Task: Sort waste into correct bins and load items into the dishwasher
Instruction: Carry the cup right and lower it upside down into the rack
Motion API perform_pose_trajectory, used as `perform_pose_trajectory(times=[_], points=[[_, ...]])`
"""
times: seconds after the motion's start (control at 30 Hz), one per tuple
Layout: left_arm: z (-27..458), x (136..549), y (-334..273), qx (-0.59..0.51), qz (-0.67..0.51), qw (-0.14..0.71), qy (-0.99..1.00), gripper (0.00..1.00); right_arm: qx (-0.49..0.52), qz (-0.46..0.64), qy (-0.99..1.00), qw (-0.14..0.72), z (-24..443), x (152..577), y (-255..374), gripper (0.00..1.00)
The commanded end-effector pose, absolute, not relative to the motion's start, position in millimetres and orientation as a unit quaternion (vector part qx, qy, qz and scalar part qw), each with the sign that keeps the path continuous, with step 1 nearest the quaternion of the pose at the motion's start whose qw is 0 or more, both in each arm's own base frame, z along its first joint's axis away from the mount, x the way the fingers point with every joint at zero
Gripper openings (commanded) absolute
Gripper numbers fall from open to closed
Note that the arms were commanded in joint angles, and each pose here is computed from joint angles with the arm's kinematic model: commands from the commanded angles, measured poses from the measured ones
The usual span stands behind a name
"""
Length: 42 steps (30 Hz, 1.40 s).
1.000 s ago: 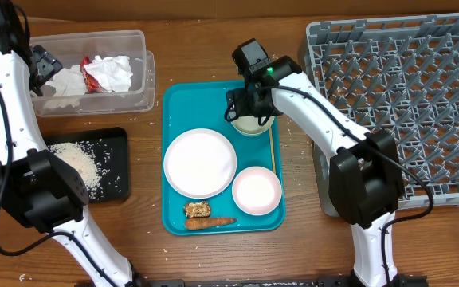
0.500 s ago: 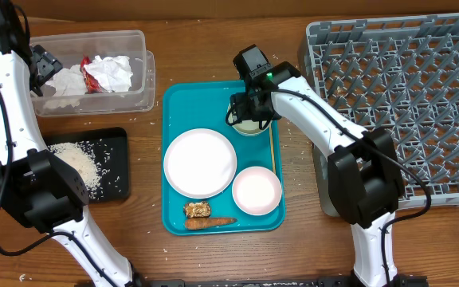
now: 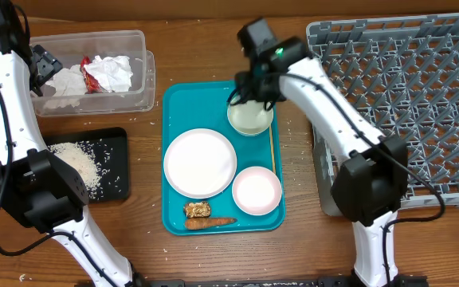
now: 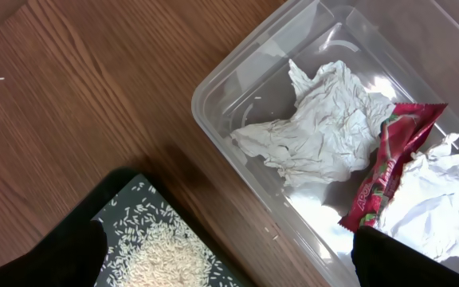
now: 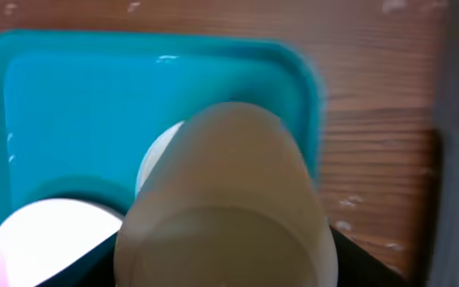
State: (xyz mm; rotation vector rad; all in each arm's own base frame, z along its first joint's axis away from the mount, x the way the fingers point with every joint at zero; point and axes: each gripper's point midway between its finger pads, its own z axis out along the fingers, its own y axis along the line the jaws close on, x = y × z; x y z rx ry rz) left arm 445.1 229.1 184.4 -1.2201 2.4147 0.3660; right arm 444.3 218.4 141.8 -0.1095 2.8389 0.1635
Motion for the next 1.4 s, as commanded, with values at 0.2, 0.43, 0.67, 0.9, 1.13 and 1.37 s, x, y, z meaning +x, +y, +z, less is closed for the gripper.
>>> perform_pose_trajectory(times=[0.2, 0.43, 0.67, 0.9, 1.13, 1.37], points=[[204, 442, 230, -0.449, 0.128, 0.226, 0.855, 1.0, 0.12, -0.048, 0.958, 0.254, 243, 497, 39, 0.64], [204, 442, 230, -0.449, 0.128, 0.226, 0.855, 1.0, 0.276, -0.079, 0.924, 0.252, 245, 488, -123, 0.65], [204, 442, 230, -0.449, 0.128, 0.226, 0.855, 1.0, 0.382, -0.051, 0.888, 0.252, 243, 454, -230, 0.65], [204, 442, 230, -0.449, 0.128, 0.226, 0.855, 1.0, 0.442, -0.043, 0.869, 0.219, 218, 417, -281, 0.69], [204, 442, 230, -0.449, 0.128, 0.226, 0.855, 1.0, 0.452, -0.041, 0.871, 0.186, 190, 407, -286, 0.74], [204, 442, 230, -0.449, 0.128, 0.226, 0.855, 1.0, 0.434, -0.02, 0.882, 0.181, 188, 411, -274, 0.78]])
